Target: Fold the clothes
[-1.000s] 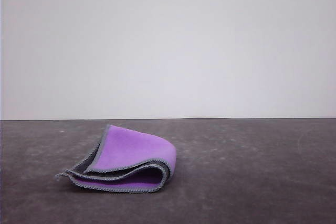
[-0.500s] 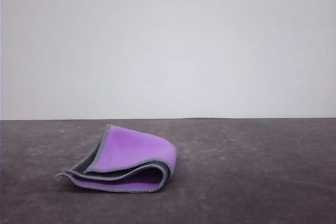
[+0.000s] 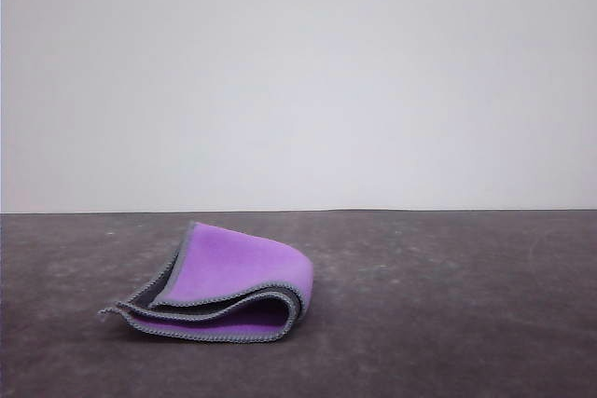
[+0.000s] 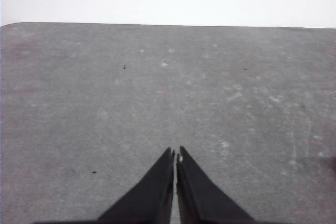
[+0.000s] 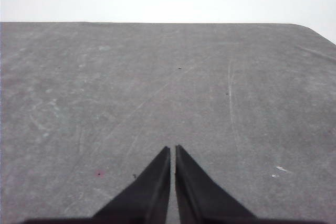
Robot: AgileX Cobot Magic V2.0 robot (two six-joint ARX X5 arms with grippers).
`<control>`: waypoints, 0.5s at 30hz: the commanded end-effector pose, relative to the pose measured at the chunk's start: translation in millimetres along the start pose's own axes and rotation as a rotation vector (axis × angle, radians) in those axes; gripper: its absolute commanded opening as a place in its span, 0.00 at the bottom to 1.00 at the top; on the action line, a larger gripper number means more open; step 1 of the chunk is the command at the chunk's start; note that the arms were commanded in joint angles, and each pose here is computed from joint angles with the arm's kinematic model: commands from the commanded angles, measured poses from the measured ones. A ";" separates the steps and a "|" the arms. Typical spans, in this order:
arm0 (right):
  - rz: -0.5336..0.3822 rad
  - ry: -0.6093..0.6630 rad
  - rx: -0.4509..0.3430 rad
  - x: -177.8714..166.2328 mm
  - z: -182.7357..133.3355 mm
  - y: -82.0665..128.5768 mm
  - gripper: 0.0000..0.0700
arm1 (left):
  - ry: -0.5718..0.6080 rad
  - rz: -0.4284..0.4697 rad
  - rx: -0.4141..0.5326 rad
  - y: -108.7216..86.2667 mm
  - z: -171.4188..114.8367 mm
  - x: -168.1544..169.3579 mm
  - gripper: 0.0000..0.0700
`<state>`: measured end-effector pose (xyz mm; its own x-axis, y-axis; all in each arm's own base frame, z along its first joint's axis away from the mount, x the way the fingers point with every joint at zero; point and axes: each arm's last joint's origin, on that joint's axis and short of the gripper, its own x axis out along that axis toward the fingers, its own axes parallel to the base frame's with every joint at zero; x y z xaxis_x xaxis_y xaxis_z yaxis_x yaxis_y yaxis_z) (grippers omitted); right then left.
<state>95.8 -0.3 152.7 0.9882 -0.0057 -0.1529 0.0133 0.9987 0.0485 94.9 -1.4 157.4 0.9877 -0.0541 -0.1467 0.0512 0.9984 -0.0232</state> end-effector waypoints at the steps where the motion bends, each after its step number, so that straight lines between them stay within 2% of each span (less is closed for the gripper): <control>1: -0.004 -0.005 0.010 0.4 -0.4 -0.1 0.02 | 0.003 0.003 0.000 0.3 -5.0 1.9 0.00; 15: -0.004 -0.005 0.010 0.4 -0.4 -0.1 0.02 | 0.003 0.003 0.000 0.3 -5.0 1.9 0.00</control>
<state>95.8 -0.3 152.7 0.9882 -0.0057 -0.1529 0.0133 0.9987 0.0484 94.9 -1.4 157.4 0.9877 -0.0541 -0.1467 0.0512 0.9984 -0.0232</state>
